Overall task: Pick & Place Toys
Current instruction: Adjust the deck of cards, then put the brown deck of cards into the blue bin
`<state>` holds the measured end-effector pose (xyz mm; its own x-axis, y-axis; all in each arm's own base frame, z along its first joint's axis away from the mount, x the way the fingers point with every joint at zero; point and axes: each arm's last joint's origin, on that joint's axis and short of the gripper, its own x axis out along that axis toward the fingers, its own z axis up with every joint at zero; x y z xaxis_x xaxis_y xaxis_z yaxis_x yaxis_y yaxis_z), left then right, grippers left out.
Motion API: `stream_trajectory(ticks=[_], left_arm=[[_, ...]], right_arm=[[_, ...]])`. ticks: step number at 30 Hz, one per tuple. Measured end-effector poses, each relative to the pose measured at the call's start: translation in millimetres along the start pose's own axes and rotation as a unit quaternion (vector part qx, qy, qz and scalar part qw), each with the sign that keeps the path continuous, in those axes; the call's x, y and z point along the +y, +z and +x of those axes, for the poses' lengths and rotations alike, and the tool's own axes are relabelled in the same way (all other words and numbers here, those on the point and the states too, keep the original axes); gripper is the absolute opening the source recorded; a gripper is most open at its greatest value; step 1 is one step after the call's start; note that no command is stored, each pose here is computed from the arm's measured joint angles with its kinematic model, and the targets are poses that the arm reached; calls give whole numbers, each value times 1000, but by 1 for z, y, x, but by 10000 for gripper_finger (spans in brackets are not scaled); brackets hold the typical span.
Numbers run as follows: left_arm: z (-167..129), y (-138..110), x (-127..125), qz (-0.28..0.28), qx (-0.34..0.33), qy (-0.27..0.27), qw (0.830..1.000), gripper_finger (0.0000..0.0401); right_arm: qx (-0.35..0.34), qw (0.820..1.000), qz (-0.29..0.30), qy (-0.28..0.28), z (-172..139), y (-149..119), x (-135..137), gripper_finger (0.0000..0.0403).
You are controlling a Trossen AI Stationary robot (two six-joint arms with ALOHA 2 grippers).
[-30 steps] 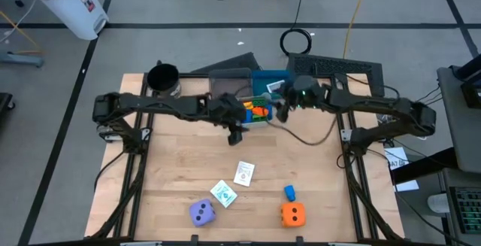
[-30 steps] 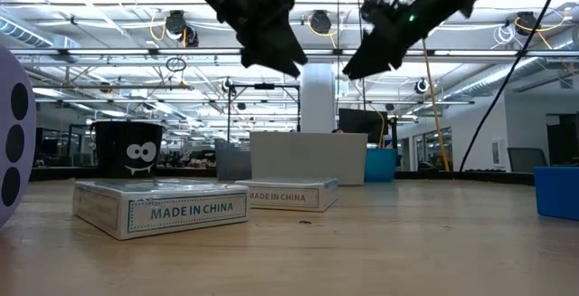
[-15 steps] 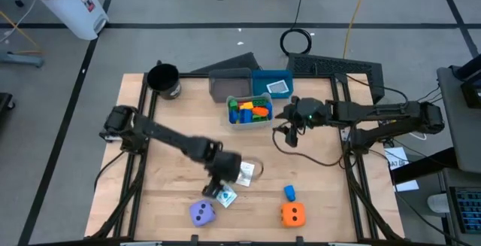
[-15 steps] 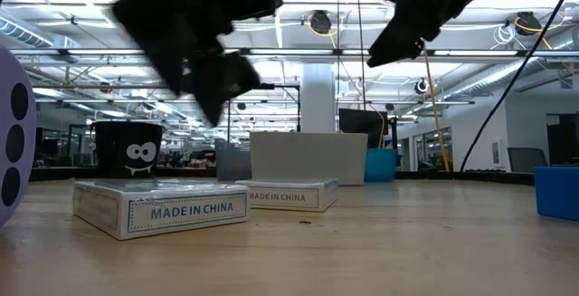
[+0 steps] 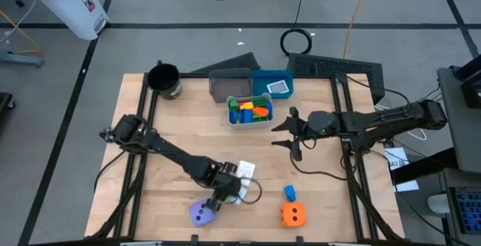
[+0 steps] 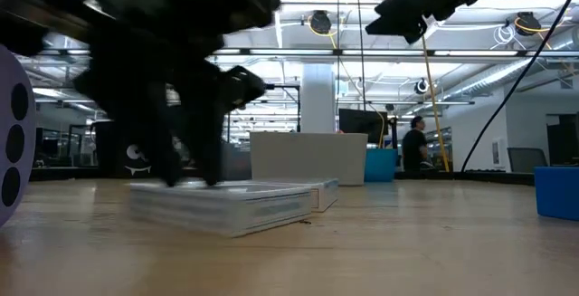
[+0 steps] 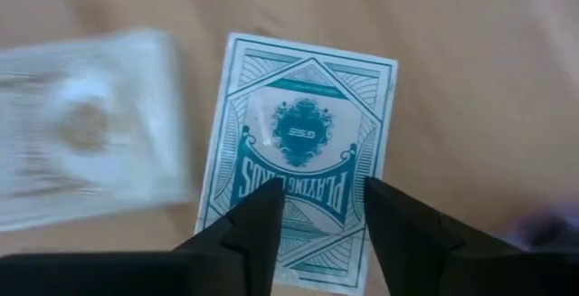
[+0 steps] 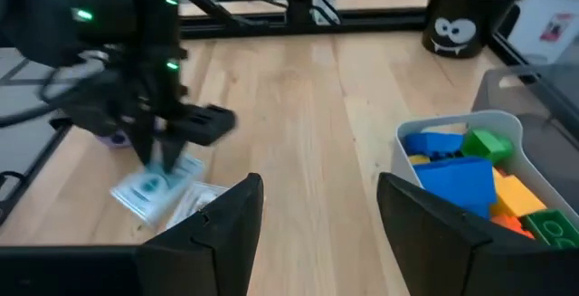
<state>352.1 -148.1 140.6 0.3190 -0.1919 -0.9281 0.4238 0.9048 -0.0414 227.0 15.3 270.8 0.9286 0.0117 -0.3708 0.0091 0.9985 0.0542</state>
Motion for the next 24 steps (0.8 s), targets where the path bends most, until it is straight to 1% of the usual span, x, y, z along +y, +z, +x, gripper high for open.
stream_trajectory(ticks=[3, 6, 9, 11, 15, 19, 21, 24], left_arm=[[-1, 0, 16, -33, -3, 54, 998, 137], [-8, 0, 33, -64, -14, 112, 992, 115], [-11, 2, 52, -86, -35, 157, 983, 97], [-13, 2, 62, -98, -46, 177, 978, 89], [-16, 4, 81, -122, -73, 186, 972, 75], [-18, 5, 91, -169, -98, 187, 963, 70], [-19, 6, 94, -195, -110, 186, 957, 72], [-19, 6, 96, -201, -109, 188, 955, 84]], right_arm=[[-10, 1000, -7, 4, -4, 2, 2, 210], [-14, 1000, -8, 4, -6, 3, 2, 210], [-15, 1000, -12, 3, -7, 4, 2, 210], [-16, 1000, -12, 3, -8, 4, 2, 210], [-7, 1000, -12, 5, -8, 2, 2, 210], [-2, 1000, -10, 7, -6, -6, 1, 210], [4, 1000, -11, 6, -4, -14, 1, 210], [-10, 1000, -14, 9, 1, -26, 0, 210]])
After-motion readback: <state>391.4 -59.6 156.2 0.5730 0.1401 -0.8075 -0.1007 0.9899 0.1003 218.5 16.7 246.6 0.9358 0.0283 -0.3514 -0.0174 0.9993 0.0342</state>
